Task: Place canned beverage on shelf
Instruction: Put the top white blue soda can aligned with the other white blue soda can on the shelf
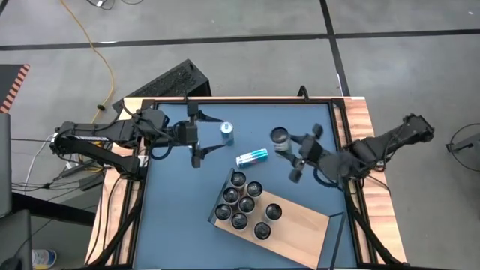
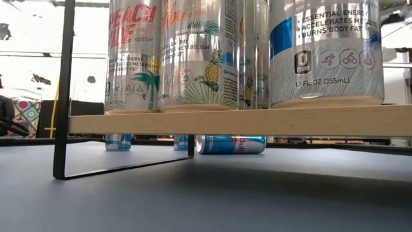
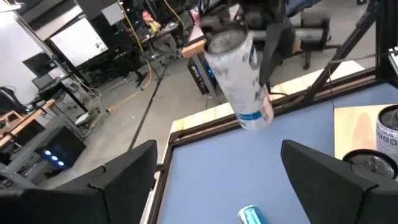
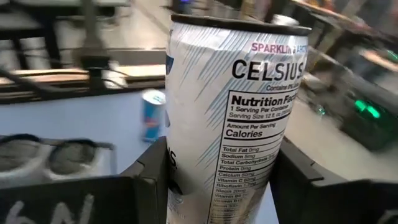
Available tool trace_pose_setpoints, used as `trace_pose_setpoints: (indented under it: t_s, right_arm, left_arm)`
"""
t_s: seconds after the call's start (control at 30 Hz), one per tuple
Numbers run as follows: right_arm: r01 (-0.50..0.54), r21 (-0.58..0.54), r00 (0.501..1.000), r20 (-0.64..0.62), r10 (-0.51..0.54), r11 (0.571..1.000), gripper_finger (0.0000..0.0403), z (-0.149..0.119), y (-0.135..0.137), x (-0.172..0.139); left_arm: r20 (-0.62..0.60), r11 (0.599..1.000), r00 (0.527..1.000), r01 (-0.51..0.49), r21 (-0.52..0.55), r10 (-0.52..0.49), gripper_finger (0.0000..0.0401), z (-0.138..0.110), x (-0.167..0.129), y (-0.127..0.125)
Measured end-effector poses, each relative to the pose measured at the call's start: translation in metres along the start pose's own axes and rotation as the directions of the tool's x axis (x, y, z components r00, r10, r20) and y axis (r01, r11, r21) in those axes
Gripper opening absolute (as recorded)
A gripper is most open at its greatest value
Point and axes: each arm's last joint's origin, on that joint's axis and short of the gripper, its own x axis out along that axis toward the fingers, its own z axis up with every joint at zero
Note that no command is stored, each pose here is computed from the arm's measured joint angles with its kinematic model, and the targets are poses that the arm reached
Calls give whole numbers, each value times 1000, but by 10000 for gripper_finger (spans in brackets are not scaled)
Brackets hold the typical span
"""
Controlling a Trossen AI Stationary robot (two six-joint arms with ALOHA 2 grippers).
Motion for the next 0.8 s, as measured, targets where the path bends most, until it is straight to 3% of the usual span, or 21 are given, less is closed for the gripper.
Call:
trace_pose_setpoints:
  t_s: [0.13, 0.27, 0.5, 0.8]
  right_arm:
    - [74, 109, 997, 12, -76, 991, 184, -38, 13, -13]
    - [59, 200, 997, 42, -68, 978, 184, -58, 29, -27]
    - [94, 233, 990, 76, -115, 968, 184, -86, 62, -34]
    - [65, 325, 993, 71, -93, 944, 189, -116, 87, -40]
  left_arm:
    - [-11, 1000, 1000, -15, 1, 15, 330, -1, 1, 0]
    - [-27, 999, 999, -44, -2, 44, 330, -1, 1, 1]
    - [-45, 999, 998, -39, -29, 38, 330, -3, 1, 0]
    - [-46, 998, 998, -40, -37, 39, 330, -3, 1, 0]
